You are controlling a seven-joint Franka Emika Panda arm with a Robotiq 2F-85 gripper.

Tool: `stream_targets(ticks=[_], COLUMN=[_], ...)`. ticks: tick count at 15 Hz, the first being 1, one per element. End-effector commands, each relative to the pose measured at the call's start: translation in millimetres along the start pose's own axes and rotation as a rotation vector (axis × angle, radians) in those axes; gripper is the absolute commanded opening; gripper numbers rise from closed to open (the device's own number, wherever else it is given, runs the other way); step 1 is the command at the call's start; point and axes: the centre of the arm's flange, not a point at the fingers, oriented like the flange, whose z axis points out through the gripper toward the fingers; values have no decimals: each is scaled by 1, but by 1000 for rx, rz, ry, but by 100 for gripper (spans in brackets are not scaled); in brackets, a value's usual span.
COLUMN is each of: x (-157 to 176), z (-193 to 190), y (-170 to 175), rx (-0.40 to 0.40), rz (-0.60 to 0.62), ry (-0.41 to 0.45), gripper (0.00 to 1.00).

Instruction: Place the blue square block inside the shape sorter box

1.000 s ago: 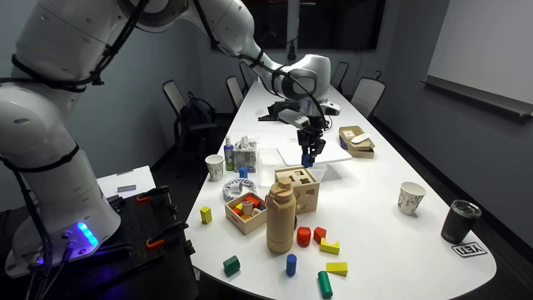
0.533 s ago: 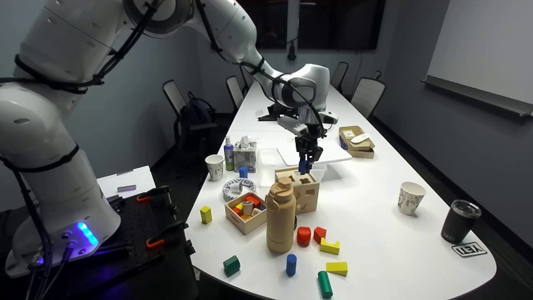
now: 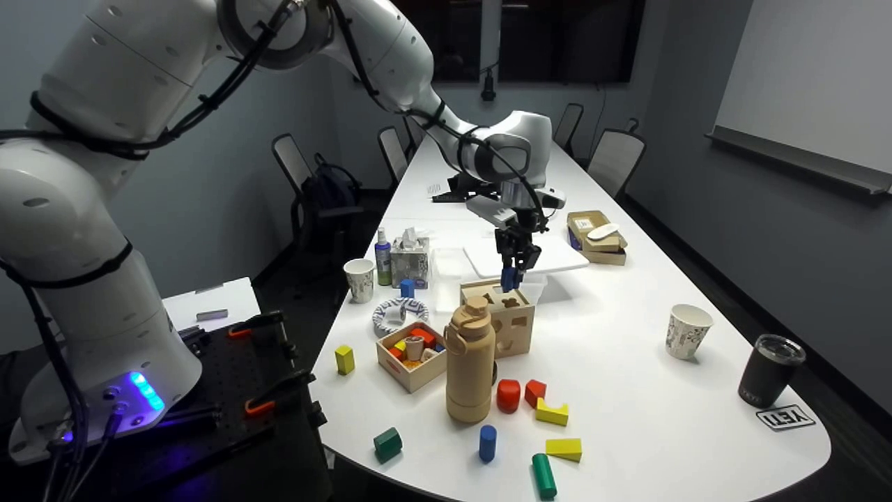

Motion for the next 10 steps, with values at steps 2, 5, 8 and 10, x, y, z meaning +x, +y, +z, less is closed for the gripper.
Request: stream_targets(ticks=[2,5,8,10], x=[16,9,8,9], z=[4,17,29,33], y=[3,2,2,2], rx=[0,-10,-12,-9], rz=[33,25,25,26], ry=[-27,-47,-54,-57], gripper=[17,17,17,17])
